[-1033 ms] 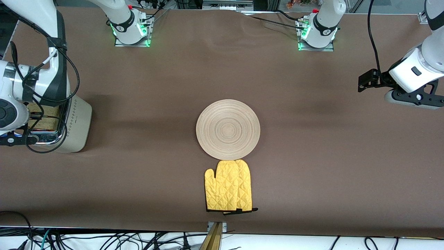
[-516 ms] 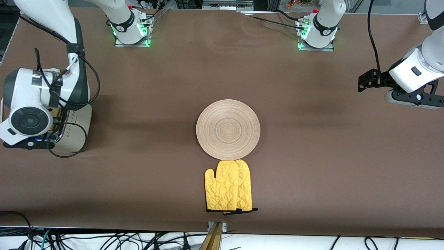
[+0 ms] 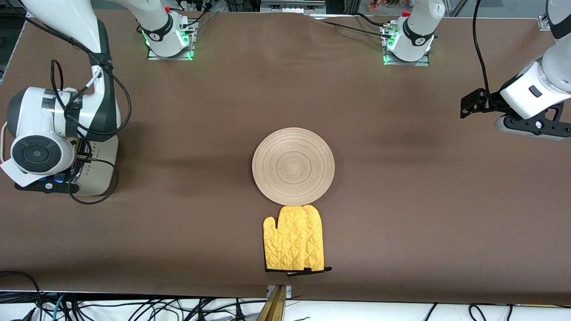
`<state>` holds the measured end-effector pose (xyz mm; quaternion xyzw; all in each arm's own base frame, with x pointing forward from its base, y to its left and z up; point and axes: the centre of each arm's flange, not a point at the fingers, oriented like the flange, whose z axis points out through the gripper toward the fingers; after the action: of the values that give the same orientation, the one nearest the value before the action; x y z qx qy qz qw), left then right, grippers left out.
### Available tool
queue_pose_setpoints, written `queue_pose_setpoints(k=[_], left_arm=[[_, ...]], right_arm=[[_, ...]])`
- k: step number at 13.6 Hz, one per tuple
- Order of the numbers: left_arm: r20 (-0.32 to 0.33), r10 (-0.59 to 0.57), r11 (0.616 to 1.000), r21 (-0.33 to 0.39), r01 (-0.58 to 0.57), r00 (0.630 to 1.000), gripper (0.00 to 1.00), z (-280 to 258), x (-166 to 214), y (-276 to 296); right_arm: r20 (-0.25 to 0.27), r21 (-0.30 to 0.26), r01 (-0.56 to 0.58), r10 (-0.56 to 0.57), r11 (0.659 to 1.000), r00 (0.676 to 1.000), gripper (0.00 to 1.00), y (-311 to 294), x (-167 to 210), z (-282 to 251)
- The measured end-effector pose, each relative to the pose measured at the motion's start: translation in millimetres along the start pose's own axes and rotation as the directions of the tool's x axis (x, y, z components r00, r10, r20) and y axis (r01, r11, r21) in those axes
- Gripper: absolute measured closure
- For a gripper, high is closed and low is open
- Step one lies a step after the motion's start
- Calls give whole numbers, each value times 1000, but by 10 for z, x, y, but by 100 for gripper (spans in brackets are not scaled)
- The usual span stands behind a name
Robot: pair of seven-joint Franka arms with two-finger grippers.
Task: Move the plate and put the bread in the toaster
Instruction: 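Open the right gripper and raise it away from the toaster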
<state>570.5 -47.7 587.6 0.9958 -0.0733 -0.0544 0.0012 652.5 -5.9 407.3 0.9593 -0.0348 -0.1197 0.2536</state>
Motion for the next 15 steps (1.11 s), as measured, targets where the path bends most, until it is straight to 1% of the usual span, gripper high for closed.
queue_pose_setpoints(k=[2,3,5,6,7,8,12,13,15], left_arm=[[0,0,1000,0,0,1000,0,0,0,0],[0,0,1000,0,0,1000,0,0,0,0],[0,0,1000,0,0,1000,0,-1,0,0],[0,0,1000,0,0,1000,0,-1,0,0],[0,0,1000,0,0,1000,0,-1,0,1],[0,0,1000,0,0,1000,0,-1,0,1],[0,0,1000,0,0,1000,0,-1,0,1],[0,0,1000,0,0,1000,0,-1,0,1],[0,0,1000,0,0,1000,0,-1,0,2]], right_arm=[[-36,134,13,-8,991,999,7,-136,-90,-444],[-67,207,46,-32,977,997,0,-203,-172,-684],[-131,340,129,-89,932,987,0,-223,-351,-1041],[-158,381,165,-112,910,981,0,-163,-424,-1152],[-179,404,192,-129,894,975,0,-79,-491,-1233],[-189,421,212,-144,882,971,0,11,-566,-1293],[-212,473,256,-174,843,962,0,298,-903,-1402],[-217,475,266,-181,839,959,0,318,-968,-1414],[-225,454,291,-208,842,952,0,275,-1068,-1442]])
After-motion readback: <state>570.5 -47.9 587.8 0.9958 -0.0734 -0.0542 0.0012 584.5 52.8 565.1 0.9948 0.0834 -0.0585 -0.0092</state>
